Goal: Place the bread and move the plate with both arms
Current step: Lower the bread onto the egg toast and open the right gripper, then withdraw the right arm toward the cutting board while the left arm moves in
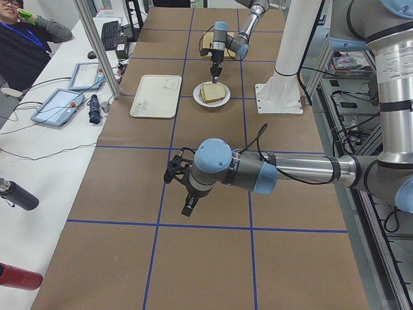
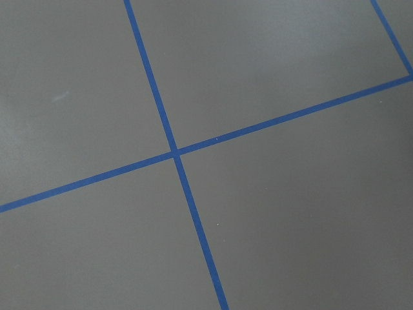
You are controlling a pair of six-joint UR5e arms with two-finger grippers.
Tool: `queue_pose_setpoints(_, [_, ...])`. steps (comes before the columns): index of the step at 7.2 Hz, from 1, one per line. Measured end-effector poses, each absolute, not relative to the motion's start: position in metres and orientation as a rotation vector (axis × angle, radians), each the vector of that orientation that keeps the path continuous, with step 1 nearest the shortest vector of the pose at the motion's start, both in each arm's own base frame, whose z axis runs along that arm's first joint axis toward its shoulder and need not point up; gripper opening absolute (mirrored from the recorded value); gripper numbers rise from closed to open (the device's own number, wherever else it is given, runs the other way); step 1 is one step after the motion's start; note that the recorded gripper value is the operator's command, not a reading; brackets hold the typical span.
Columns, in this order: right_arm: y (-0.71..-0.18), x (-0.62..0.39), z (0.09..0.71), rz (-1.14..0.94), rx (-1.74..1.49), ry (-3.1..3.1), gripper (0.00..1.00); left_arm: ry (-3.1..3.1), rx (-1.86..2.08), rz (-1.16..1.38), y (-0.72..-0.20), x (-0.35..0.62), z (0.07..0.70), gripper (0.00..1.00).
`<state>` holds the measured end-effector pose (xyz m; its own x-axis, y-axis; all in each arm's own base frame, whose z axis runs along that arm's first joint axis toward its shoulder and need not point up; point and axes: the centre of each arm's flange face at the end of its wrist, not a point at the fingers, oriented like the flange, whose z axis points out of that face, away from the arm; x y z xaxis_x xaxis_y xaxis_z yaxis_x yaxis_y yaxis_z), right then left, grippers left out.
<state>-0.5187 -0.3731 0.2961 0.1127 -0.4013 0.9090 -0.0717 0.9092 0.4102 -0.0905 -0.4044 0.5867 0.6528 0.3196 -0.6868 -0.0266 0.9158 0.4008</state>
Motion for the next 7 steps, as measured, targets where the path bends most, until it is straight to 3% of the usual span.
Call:
queue_pose_setpoints(3, [-0.416,-0.480,0.296,-0.163,0.389,-1.433,1.00,0.840,0.381,0.202,-0.404,-0.091,0.584,0.98])
queue_pose_setpoints(7, [-0.552,-0.296,0.370,0.012,0.278,-1.186,1.00,0.817,0.515,0.253,-0.409,-0.091,0.555,0.98])
